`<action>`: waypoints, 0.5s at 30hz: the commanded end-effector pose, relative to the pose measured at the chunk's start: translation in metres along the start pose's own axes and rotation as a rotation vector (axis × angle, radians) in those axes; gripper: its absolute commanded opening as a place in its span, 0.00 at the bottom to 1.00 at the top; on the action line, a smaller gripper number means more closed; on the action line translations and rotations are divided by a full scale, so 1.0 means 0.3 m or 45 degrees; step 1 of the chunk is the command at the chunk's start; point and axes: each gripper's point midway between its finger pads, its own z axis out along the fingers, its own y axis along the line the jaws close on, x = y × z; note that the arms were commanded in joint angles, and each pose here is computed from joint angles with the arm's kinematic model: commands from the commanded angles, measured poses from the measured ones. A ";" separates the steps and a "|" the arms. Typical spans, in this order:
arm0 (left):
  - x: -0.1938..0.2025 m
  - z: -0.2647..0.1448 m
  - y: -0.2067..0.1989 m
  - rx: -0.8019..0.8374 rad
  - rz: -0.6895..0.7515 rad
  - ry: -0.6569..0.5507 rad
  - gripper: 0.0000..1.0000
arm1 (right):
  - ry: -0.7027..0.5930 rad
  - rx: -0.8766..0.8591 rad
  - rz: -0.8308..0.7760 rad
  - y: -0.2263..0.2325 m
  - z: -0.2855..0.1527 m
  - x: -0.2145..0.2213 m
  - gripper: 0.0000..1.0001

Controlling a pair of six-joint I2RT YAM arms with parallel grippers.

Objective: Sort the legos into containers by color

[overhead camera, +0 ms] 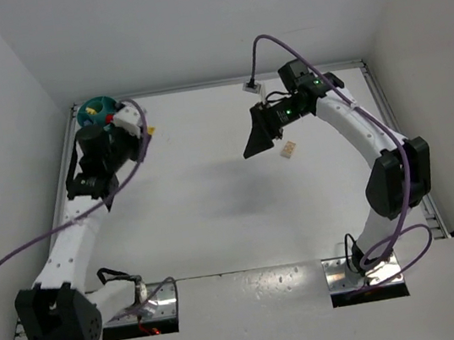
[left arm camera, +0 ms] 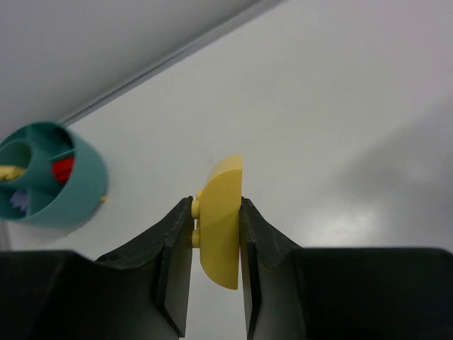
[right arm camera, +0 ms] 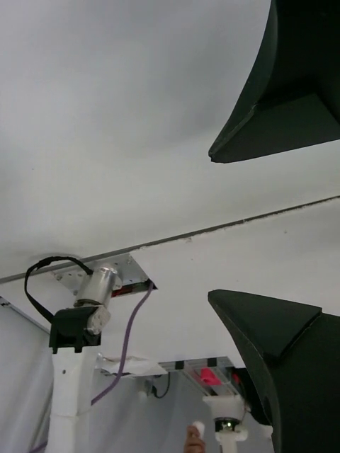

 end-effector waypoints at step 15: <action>0.027 0.322 1.053 -0.835 -0.658 -0.271 0.00 | -0.010 0.031 0.080 -0.074 0.025 0.027 0.72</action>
